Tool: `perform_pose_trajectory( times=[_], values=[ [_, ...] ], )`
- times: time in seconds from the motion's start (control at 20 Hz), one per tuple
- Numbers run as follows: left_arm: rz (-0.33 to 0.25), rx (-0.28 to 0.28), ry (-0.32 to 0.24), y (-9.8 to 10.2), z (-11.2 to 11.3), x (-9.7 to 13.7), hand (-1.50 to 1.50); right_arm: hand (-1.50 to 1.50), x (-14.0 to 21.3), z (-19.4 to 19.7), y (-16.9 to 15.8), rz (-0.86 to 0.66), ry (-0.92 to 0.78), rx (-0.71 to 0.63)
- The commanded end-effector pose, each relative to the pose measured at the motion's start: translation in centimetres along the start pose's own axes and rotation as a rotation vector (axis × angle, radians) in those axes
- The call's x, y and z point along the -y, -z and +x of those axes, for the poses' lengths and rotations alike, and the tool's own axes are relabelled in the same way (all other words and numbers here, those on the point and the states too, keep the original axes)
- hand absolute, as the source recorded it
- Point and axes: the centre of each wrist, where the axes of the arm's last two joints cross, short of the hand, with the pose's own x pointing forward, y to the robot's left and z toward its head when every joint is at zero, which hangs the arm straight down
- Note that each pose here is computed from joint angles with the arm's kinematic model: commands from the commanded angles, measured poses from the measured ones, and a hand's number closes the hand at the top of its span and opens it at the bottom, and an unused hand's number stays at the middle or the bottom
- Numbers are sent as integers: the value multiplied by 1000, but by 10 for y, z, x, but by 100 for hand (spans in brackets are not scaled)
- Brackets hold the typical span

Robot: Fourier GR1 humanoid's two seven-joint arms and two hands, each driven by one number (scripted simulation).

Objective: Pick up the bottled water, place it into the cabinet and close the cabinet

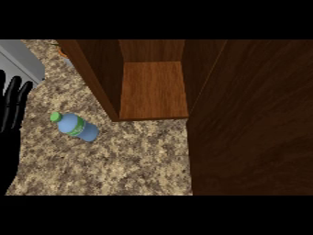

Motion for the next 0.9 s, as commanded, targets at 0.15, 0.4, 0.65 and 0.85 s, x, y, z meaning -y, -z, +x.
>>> perform_pose_trajectory(
  times=[0.15, 0.4, 0.65, 0.85],
  values=[
    [-10, 8, -124, -5, -32, -42, -150, -150, 5, 2, -29, -19, -54, -46],
    [19, -177, -455, -3, -21, -41, -150, -150, -11, 24, -39, 148, 127, -143],
    [37, -212, -486, -9, 10, -66, -150, -150, -24, 62, -50, 151, 144, -160],
    [23, -210, -501, -1, 42, -69, -150, -150, -23, 76, -45, 157, 142, -162]
  ],
)
